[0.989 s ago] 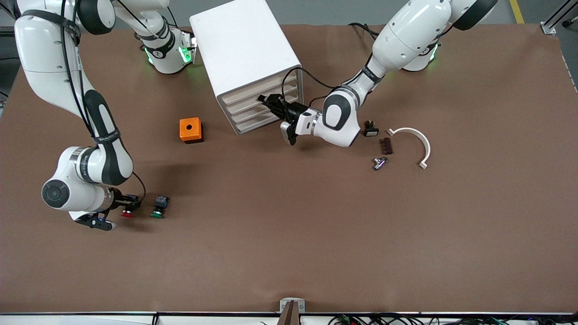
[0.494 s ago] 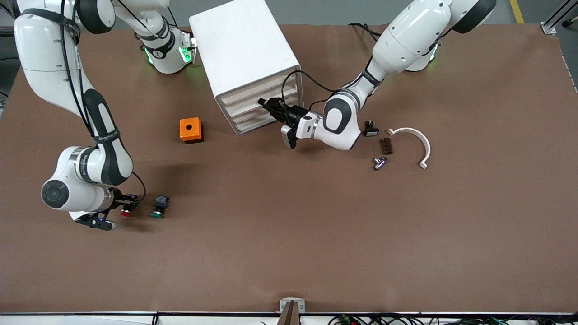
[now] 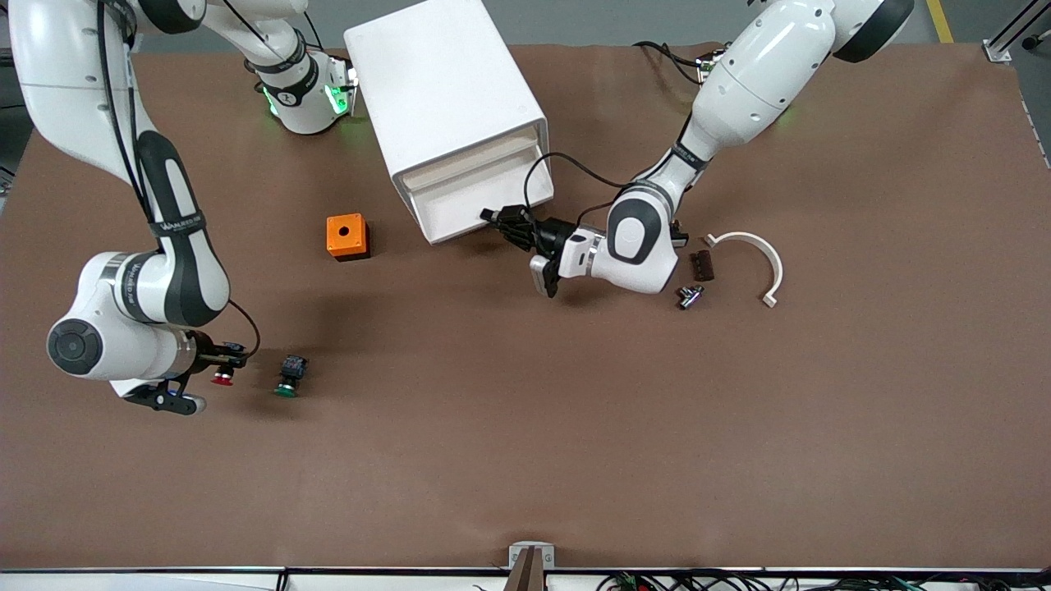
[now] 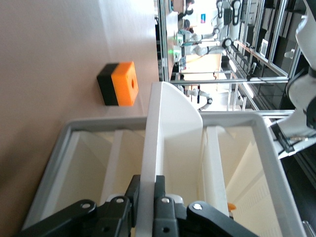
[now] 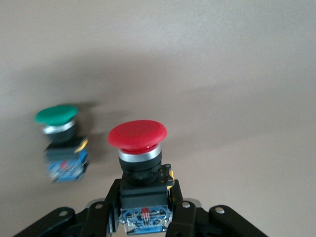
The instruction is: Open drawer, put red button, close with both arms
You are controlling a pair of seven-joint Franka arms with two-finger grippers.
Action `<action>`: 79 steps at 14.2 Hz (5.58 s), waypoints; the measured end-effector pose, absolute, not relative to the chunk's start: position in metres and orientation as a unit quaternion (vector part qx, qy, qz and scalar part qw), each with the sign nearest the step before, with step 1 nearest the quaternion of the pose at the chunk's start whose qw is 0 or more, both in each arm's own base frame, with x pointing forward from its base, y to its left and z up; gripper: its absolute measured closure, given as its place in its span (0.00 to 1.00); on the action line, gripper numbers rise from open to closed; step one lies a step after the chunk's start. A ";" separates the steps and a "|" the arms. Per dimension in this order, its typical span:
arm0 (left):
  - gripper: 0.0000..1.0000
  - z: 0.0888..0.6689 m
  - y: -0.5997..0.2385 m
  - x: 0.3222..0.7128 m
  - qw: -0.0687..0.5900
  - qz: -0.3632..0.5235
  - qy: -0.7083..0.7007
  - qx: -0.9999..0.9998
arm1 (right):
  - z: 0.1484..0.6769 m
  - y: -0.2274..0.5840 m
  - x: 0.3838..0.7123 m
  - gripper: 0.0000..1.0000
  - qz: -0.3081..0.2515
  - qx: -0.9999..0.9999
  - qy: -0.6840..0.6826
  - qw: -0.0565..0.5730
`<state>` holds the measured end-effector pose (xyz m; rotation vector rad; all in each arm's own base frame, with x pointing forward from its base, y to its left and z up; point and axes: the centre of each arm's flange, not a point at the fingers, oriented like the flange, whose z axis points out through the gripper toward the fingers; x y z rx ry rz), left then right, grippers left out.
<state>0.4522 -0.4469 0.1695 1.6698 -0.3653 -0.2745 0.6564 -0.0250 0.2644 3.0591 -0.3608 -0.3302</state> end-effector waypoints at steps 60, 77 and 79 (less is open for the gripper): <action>0.00 0.273 -0.412 0.578 0.049 -0.059 0.110 0.991 | 0.362 0.452 0.470 0.02 -0.155 0.828 -0.539 0.029; 0.00 0.268 -0.509 0.495 0.064 -0.100 0.111 0.987 | 0.591 0.179 0.538 0.00 -0.135 0.956 -0.256 -0.049; 0.00 0.270 -0.515 0.489 0.074 -0.113 0.114 0.984 | 0.593 0.147 0.536 0.00 -0.124 0.968 -0.213 -0.047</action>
